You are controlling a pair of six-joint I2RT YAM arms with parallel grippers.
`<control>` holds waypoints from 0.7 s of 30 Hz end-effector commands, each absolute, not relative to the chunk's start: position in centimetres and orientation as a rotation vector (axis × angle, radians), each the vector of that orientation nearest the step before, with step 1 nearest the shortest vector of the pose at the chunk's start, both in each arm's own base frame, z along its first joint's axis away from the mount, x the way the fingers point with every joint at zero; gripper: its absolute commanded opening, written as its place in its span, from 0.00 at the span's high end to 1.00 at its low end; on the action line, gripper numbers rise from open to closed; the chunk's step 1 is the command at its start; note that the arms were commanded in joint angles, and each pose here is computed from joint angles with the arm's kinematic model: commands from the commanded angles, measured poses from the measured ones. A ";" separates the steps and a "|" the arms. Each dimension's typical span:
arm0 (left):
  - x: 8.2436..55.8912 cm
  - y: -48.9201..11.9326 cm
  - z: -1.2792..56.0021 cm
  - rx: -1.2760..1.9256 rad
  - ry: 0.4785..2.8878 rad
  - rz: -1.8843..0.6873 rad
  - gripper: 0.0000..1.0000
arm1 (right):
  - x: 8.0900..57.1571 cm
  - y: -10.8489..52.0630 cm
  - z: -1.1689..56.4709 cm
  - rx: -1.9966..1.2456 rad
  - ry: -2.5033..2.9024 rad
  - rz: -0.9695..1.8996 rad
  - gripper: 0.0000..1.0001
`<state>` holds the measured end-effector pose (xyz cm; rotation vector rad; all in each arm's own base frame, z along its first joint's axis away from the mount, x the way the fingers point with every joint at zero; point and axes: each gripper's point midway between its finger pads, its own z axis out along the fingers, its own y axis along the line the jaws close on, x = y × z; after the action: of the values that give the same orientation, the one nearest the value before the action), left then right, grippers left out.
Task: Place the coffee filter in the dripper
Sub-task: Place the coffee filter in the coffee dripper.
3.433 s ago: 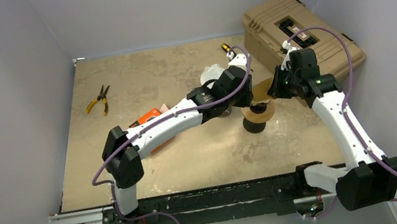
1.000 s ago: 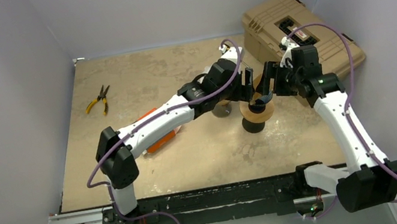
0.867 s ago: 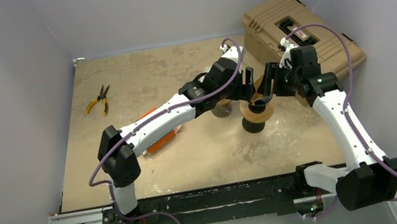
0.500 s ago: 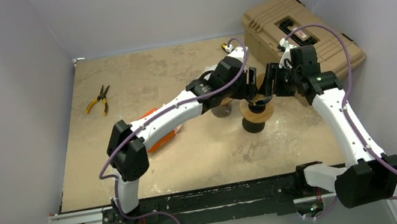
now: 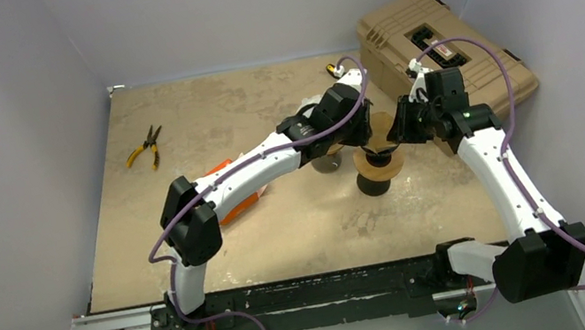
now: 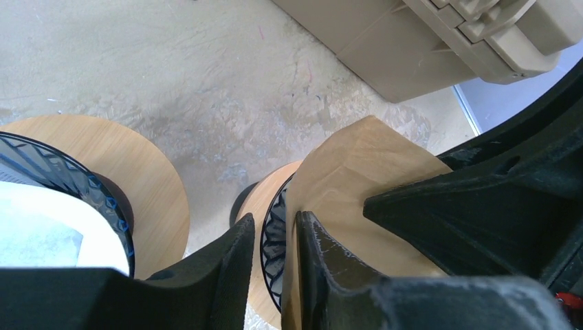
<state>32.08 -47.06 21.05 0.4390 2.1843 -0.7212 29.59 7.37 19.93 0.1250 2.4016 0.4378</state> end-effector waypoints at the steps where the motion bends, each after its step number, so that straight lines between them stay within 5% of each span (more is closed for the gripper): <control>1: 33.1 -47.0 22.8 0.420 2.142 -0.701 0.74 | 29.5 7.3 20.3 0.107 2.387 0.432 0.77; 15: 33.0 -46.9 22.7 0.426 2.145 -0.684 0.87 | 29.7 6.6 21.1 0.136 2.366 0.380 1.00; 21: 32.8 -46.9 23.3 0.430 2.135 -0.709 0.86 | 29.9 6.4 22.3 0.146 2.334 0.374 0.97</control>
<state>32.22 -46.65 21.10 0.4301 2.1920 -0.6922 29.60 6.96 19.93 0.1431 2.4011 0.4066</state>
